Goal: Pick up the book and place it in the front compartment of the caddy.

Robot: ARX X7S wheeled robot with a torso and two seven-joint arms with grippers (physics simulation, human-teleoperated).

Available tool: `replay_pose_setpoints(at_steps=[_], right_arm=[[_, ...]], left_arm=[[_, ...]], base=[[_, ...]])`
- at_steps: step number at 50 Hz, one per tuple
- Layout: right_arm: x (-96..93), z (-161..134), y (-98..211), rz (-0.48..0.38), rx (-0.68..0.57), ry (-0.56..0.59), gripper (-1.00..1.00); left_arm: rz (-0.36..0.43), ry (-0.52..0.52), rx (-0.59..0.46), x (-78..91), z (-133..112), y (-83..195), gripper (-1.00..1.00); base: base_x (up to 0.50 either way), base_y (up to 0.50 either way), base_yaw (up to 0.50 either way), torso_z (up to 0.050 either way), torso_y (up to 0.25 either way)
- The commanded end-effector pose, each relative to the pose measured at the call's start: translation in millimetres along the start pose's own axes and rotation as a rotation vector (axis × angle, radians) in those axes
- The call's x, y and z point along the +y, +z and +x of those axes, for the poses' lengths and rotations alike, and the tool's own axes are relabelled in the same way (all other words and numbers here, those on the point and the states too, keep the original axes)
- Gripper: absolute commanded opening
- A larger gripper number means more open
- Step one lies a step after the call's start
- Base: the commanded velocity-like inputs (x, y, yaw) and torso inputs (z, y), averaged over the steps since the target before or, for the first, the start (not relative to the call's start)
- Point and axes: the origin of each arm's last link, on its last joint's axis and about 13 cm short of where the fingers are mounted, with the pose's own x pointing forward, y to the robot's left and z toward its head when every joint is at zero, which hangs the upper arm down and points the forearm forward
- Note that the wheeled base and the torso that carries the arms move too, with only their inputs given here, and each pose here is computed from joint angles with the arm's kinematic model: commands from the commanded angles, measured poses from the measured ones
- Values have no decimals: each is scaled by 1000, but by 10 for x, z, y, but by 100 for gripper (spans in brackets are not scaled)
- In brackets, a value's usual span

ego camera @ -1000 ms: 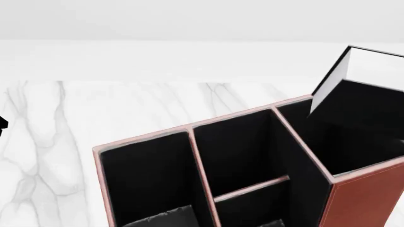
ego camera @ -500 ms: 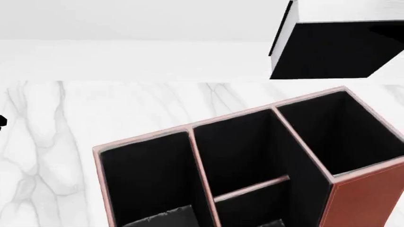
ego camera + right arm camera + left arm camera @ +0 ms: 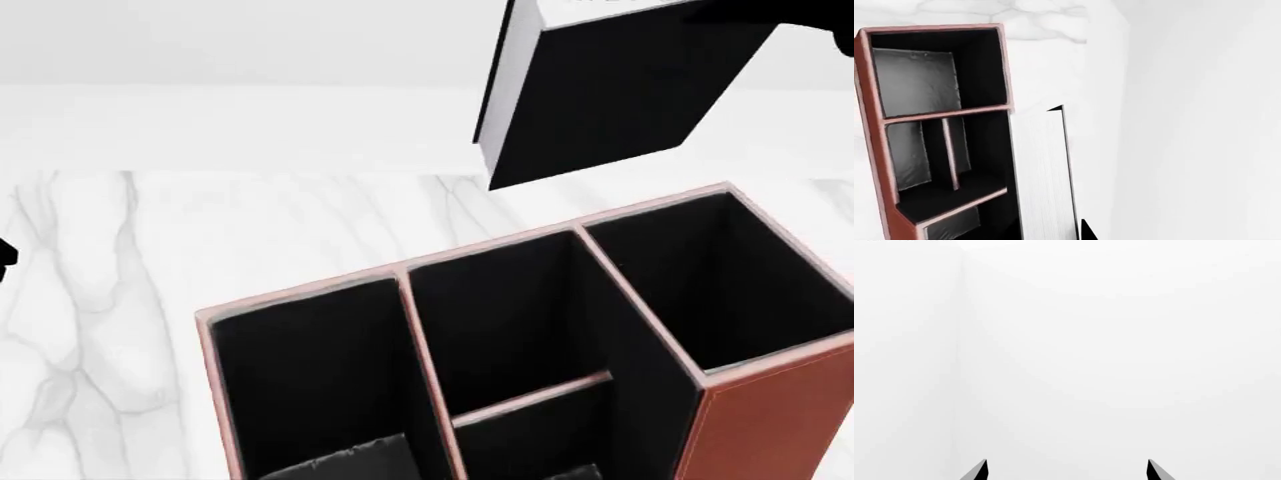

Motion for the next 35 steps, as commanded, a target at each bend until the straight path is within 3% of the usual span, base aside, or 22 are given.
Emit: replay_pose_setpoints(at_steps=[1,12,35], right_arm=[[-163,48,29,-49,-51,23,-100],[-244,295,-60,-32,-63,105,-100],[-328,568,-160,-1,-65,128,-100]], left_arm=[[-11,4,-9,15,2,4,100],[-11,4,-6,13,-14,5,100],[-10,7,-8,24,3,14,100]], base=[[0,0,0,0,0],[0,0,0,0,2],[0,0,0,0,1]])
